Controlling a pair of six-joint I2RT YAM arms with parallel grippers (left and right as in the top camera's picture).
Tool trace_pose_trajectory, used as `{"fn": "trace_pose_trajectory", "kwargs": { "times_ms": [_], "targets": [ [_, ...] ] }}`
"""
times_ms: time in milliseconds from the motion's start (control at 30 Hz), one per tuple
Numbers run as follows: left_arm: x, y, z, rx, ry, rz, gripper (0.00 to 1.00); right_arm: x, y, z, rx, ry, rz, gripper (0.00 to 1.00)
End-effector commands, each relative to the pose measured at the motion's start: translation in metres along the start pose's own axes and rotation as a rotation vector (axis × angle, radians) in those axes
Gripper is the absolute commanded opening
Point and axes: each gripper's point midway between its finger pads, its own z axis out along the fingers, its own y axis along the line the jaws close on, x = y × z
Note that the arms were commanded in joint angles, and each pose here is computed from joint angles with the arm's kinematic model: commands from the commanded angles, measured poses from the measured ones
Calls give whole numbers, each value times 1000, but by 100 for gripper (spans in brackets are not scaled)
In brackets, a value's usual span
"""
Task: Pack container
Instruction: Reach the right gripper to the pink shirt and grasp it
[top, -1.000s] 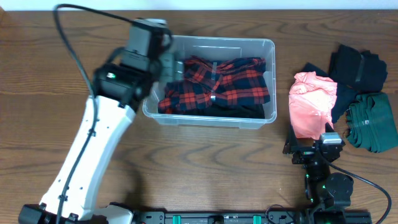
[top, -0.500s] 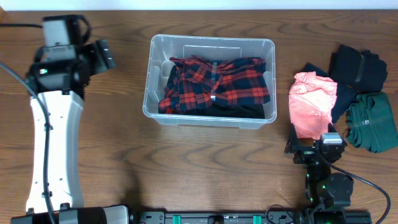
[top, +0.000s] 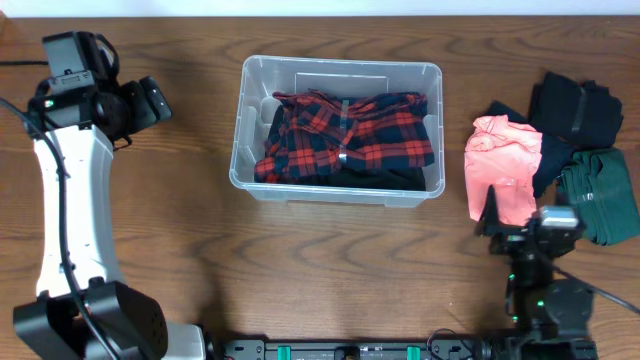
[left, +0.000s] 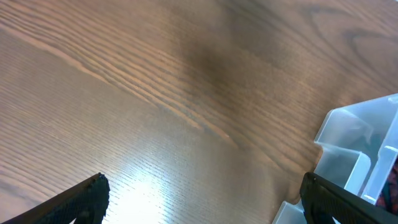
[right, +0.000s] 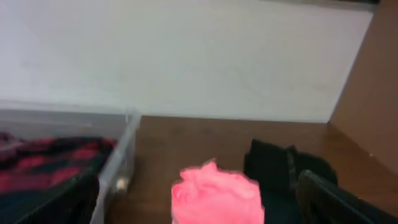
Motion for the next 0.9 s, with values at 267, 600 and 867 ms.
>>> {"fn": "trace_pose_trajectory", "kwargs": {
  "times_ms": [267, 600, 867],
  "targets": [
    [1, 0, 0, 8, 5, -12, 98, -81, 8, 60, -134, 320, 28, 99],
    [-11, 9, 0, -46, -46, -14, 98, -28, -3, 85, -62, 638, 214, 99],
    [-16, 37, -3, -171, -74, -33, 98, 45, -81, 57, 278, 879, 559, 99]
  ]
}}
